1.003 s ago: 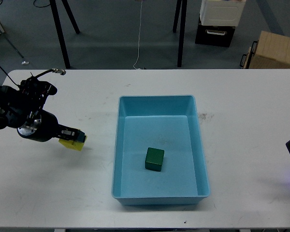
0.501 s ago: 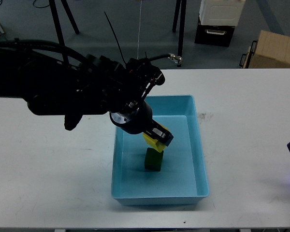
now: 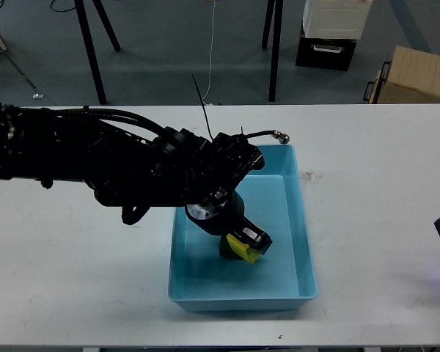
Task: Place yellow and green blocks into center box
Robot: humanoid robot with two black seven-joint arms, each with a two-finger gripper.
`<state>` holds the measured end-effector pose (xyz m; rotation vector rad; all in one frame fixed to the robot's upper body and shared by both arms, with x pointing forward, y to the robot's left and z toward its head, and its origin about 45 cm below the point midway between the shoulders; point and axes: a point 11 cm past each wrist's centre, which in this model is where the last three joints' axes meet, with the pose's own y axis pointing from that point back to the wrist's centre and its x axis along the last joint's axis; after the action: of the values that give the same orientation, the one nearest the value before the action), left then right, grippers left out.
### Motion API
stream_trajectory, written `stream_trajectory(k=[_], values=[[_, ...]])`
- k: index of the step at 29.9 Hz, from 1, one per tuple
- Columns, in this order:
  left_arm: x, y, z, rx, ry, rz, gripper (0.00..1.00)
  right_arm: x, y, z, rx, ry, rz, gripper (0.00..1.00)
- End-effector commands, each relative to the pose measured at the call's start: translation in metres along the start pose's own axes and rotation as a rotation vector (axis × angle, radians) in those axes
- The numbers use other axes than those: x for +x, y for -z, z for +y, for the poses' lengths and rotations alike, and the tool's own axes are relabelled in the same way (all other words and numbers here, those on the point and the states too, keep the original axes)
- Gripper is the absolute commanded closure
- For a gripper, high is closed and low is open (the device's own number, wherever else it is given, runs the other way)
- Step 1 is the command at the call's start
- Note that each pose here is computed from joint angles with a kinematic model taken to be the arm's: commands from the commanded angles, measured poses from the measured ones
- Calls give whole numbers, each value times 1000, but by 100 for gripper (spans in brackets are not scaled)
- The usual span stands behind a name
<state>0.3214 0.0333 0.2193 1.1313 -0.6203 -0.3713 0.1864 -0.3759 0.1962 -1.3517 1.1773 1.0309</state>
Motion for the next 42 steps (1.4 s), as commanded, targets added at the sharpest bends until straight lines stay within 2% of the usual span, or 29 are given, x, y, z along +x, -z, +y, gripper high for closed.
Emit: stream_trajectory(k=[1,10,13,16,19,23,26,28,31,34,37,42], values=[[3,6,6,5,-17,15,12,0,-1,0,0,-1,-3,0],[14,13,14,10,-56,31,11,0,0,0,1,0,-2,0],[46,20,40,-51,-189,126,11,0,1,0,6,0,1,0],[91,30,76,-208,-457,317,11,0,5,-1,21,2,6,0],[126,34,112,-468,-687,538,7,-1,5,-4,42,18,-9,0],[134,64,156,-844,-870,829,2,-2,5,-11,64,42,-24,0],[115,91,173,-1051,-940,954,1,-2,4,-13,101,60,-52,0],[91,124,182,-1155,-1023,1055,1,-3,3,-15,108,72,-59,0],[44,169,203,-1344,-1189,1185,0,-5,-1,-18,97,81,-67,0],[-16,194,219,-1525,-1340,1258,0,-3,-4,-18,91,77,-71,0],[-76,202,212,-1688,-1442,1351,0,-3,-6,-19,86,76,-74,0],[-161,192,176,-1848,-1546,1550,0,0,-13,-17,95,72,-101,0]])
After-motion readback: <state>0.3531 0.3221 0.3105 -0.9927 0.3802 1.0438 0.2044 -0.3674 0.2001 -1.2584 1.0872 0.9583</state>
